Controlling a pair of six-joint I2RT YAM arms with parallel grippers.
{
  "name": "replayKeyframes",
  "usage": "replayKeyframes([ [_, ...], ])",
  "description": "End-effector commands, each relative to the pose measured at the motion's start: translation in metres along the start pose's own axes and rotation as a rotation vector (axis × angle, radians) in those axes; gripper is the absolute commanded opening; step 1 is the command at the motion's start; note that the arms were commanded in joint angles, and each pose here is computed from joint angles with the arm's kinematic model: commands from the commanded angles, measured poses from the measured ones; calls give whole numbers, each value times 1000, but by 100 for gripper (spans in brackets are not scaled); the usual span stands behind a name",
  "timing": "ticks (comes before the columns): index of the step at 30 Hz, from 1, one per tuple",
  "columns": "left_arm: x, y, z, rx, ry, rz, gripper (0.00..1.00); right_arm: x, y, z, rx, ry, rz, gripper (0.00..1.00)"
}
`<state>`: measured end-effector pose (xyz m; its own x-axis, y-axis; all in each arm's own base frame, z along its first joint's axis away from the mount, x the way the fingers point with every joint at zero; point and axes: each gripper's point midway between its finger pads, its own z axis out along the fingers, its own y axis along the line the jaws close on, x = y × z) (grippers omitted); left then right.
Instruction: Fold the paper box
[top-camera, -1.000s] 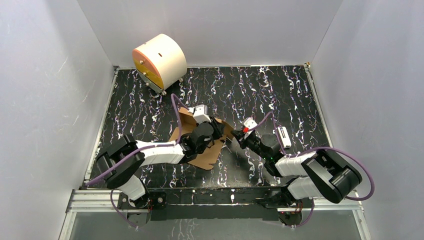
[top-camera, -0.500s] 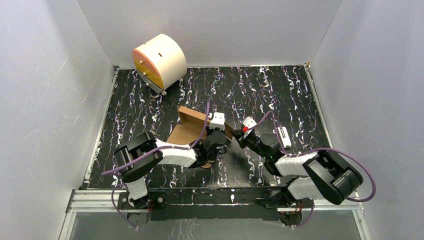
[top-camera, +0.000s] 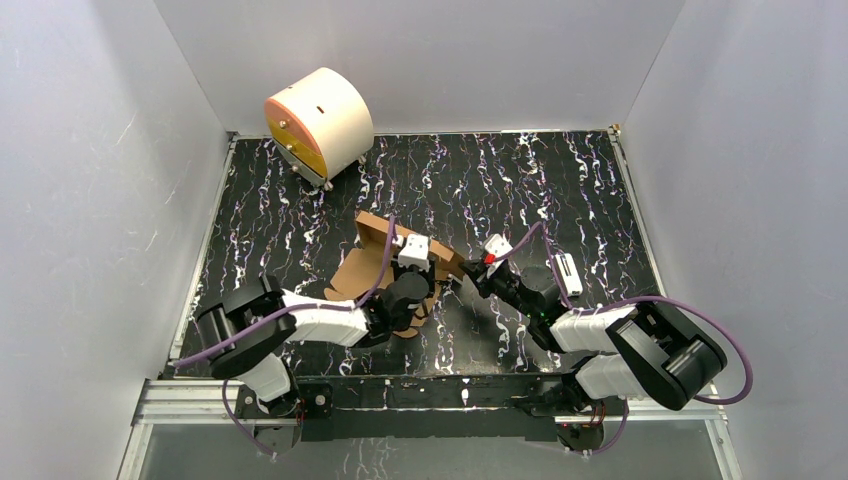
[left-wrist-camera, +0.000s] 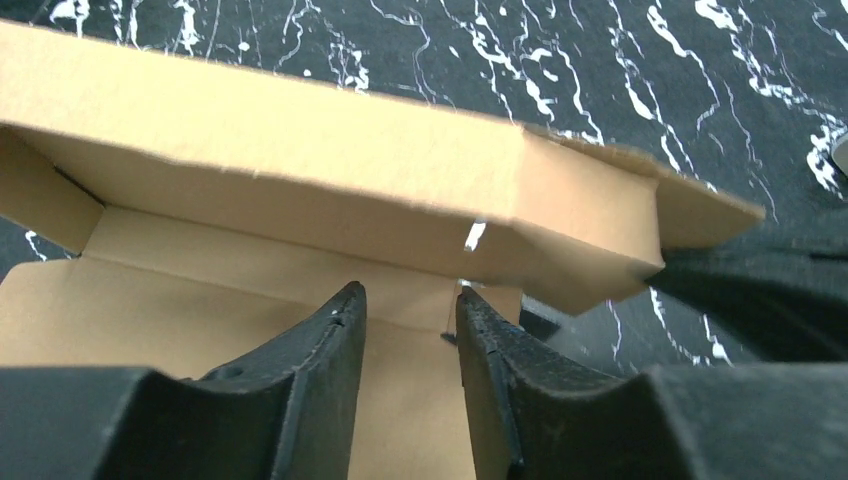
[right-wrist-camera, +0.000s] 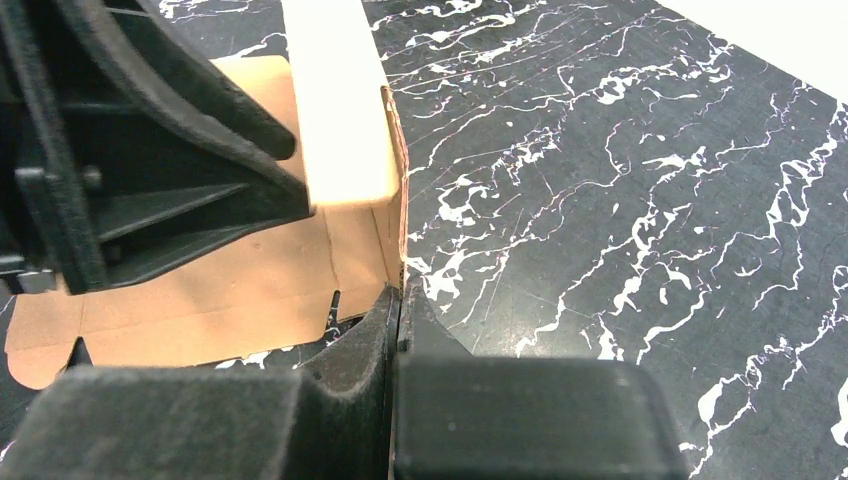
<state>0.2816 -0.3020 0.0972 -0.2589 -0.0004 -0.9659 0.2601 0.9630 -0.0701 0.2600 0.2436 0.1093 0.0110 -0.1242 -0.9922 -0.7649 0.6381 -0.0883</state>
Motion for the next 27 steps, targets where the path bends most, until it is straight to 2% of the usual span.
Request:
replayKeyframes([
  [1, -5, -5, -15, 95, 1, -50, 40, -24, -4, 7, 6, -71, -7, 0],
  [8, 20, -20, -31, 246, 79, -34, 52, -24, -2, 8, -4, -73, -3, 0],
  [16, 30, -35, -14, 251, 64, 42, 62, -21, 1, 10, -18, -70, 8, 0],
  [20, 36, -39, -3, 228, 58, 80, 64, -21, 1, 9, -17, -71, 7, 0],
  [27, 33, -23, 13, 88, -1, 74, 65, -21, 3, 10, -28, -69, 13, 0],
])
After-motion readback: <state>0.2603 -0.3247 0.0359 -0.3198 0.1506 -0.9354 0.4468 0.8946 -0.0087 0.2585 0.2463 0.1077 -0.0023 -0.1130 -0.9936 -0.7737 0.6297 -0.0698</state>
